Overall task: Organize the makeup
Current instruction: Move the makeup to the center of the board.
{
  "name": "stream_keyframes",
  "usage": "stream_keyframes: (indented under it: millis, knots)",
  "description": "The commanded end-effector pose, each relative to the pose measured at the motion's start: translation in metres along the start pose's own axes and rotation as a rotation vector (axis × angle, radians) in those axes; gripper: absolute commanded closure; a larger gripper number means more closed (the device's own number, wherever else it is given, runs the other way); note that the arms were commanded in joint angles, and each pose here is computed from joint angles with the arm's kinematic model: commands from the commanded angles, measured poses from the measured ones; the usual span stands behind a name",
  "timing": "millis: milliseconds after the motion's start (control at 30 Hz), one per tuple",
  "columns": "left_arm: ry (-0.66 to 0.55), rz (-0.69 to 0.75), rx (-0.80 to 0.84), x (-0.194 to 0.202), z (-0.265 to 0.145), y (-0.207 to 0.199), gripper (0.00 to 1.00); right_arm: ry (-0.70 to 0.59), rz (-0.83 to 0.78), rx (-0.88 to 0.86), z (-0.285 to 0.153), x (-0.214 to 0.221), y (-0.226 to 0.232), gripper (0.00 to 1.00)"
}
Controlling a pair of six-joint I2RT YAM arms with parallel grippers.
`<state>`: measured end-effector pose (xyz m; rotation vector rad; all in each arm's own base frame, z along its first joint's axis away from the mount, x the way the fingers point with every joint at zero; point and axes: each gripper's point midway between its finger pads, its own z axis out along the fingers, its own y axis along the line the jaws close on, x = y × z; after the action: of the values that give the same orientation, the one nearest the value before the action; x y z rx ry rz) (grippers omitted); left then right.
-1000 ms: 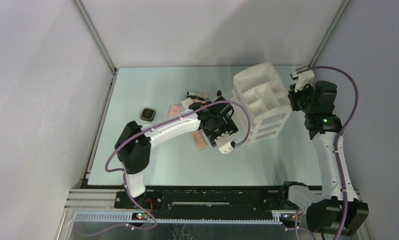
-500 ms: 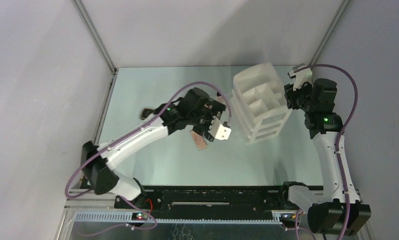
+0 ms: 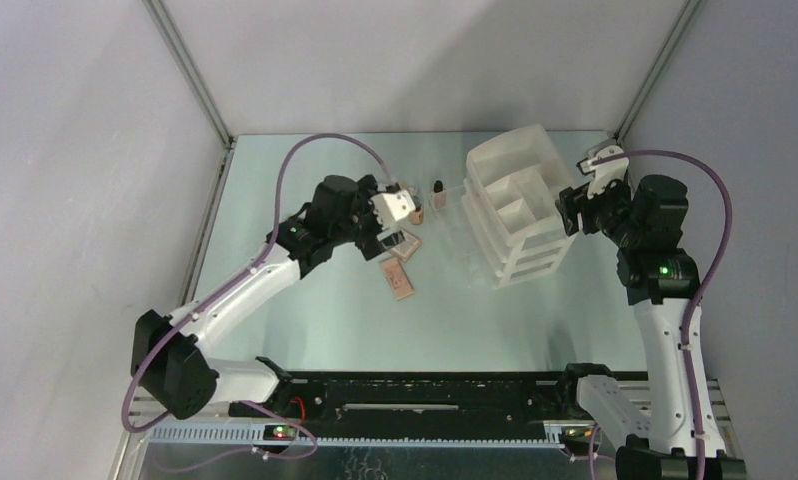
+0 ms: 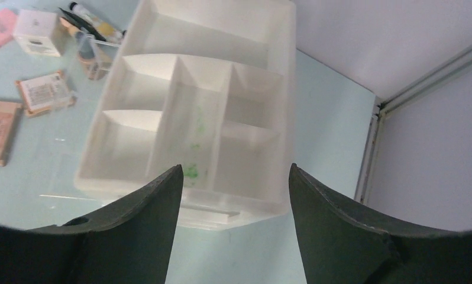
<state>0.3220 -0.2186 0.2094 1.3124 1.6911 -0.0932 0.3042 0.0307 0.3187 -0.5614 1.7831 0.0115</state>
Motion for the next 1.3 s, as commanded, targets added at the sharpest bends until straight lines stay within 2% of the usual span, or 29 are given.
stream_keyframes:
  millis: [0,200,633,1000,1267]
  knots:
    - [0.026,-0.313,-0.108,0.019,0.018,0.026,0.00,-0.066,0.035,-0.082,-0.008,-0.010,0.021,0.25]
    - [0.044,-0.451,-0.104,0.028,0.038,0.043,0.00,-0.050,0.028,-0.076,-0.005,0.006,0.024,0.25]
    - [-0.045,-0.504,-0.016,-0.006,0.085,0.056,0.00,-0.058,0.043,-0.033,-0.011,0.020,0.017,0.25]
    - [-0.045,-0.483,-0.035,-0.013,0.100,0.073,0.10,-0.095,0.041,-0.034,-0.017,0.013,0.020,0.25]
    - [-0.045,-0.559,-0.048,-0.006,0.108,0.092,0.18,-0.103,0.041,-0.045,-0.019,0.012,0.022,0.25]
